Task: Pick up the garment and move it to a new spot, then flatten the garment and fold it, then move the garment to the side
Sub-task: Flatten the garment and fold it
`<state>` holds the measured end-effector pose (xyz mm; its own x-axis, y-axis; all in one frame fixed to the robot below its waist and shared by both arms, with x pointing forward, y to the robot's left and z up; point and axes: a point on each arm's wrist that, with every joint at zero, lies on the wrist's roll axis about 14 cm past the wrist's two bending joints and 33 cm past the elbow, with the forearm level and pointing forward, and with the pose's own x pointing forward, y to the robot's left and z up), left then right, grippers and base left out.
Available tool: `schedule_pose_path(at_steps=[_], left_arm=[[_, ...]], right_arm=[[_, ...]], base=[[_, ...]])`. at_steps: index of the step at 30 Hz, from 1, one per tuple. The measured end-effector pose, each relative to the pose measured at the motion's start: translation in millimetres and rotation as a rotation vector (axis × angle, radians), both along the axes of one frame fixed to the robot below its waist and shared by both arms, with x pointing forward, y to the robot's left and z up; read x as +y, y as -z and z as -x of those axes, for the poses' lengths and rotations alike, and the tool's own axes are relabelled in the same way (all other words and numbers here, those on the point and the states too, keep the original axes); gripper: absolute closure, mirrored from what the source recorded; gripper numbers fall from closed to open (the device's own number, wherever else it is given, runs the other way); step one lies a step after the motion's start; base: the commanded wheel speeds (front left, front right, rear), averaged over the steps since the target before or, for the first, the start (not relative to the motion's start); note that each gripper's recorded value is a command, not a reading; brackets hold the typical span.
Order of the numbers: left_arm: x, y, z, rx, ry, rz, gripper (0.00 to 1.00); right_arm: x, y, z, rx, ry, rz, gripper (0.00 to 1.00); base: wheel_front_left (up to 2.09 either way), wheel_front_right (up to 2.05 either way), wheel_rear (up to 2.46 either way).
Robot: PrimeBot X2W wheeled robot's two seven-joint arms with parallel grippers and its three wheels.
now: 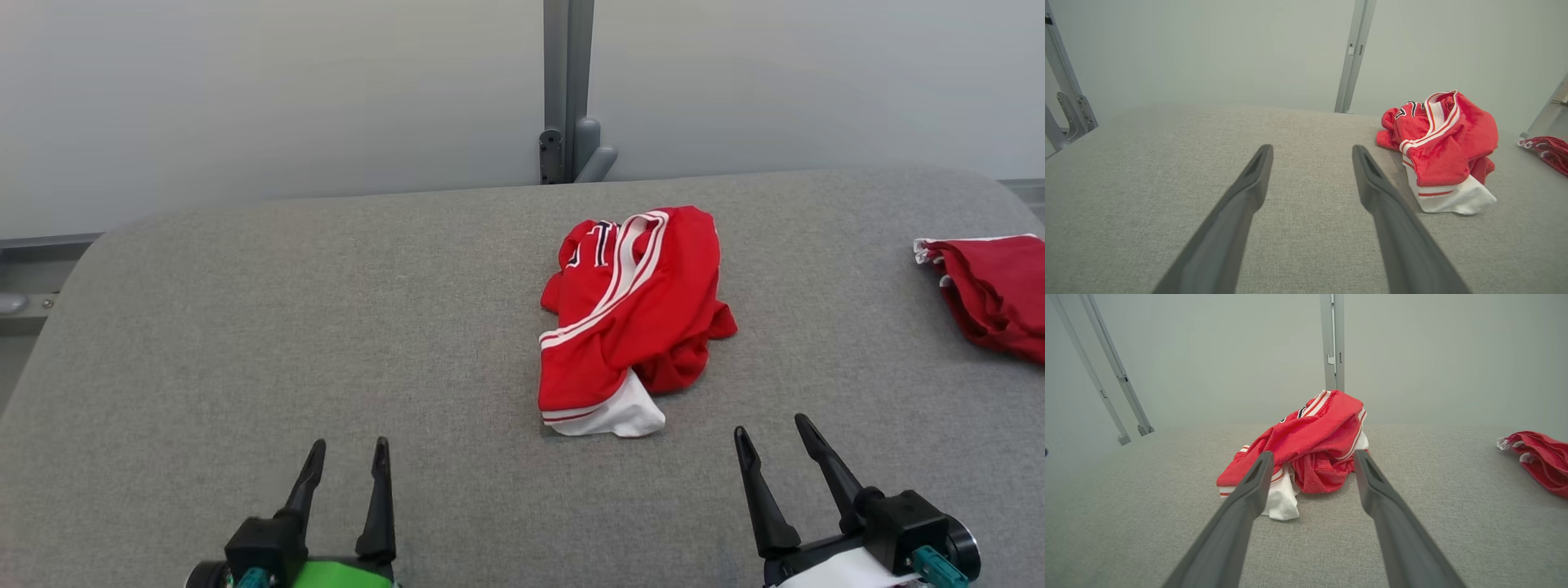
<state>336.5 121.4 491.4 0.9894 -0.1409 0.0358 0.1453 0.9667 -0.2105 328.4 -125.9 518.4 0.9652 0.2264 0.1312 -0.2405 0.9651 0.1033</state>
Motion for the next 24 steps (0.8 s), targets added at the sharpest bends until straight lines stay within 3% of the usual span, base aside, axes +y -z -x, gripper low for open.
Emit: schedule_pose_path(at_steps=[9, 24], left_arm=[[-67, 17, -45, 0.089, 0.249, 0.063, 0.0], [-134, 50, -101, 0.377, 0.429, 0.221, 0.0]], right_arm=[[-8, 8, -9, 0.027, 0.011, 0.016, 0.0], [-25, 17, -35, 0.056, 0.065, 0.022, 0.0]], base=[[0.0, 0.0, 0.0], [0.0, 0.0, 0.0]])
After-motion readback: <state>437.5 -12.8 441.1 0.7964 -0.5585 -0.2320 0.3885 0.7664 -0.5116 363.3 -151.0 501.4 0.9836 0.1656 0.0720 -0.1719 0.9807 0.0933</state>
